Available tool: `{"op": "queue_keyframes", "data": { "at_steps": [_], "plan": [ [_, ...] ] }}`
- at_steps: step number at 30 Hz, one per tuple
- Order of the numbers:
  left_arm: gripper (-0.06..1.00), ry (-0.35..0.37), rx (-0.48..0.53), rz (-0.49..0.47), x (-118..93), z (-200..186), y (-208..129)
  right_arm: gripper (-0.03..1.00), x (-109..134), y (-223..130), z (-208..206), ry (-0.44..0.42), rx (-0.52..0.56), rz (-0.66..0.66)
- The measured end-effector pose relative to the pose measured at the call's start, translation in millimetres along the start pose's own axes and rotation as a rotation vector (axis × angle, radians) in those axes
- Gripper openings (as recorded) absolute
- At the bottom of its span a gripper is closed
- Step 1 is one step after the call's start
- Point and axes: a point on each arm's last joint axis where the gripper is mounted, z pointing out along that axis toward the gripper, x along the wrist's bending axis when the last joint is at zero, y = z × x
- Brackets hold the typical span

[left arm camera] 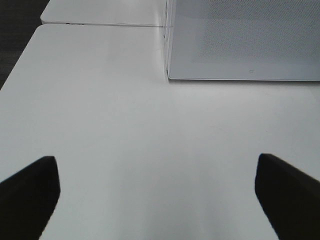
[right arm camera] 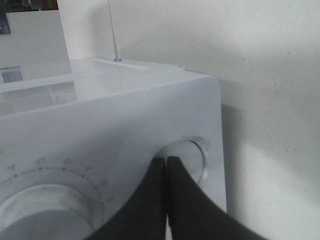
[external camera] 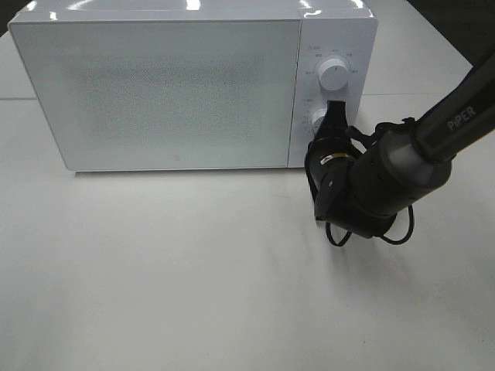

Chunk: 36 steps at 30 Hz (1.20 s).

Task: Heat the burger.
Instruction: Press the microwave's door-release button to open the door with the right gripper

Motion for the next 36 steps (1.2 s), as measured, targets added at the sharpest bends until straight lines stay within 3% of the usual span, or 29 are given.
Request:
{"op": "queue_keyframes", "data": {
  "at_steps": [19, 36],
  "plan": [
    [0.98, 0.0, 0.0, 0.0, 0, 0, 0, 0.01, -8, -8, 15, 0.065, -0.055, -0.018],
    [0.98, 0.0, 0.0, 0.0, 0, 0, 0, 0.01, -8, -9, 15, 0.06, -0.057, -0.008]
  ]
}}
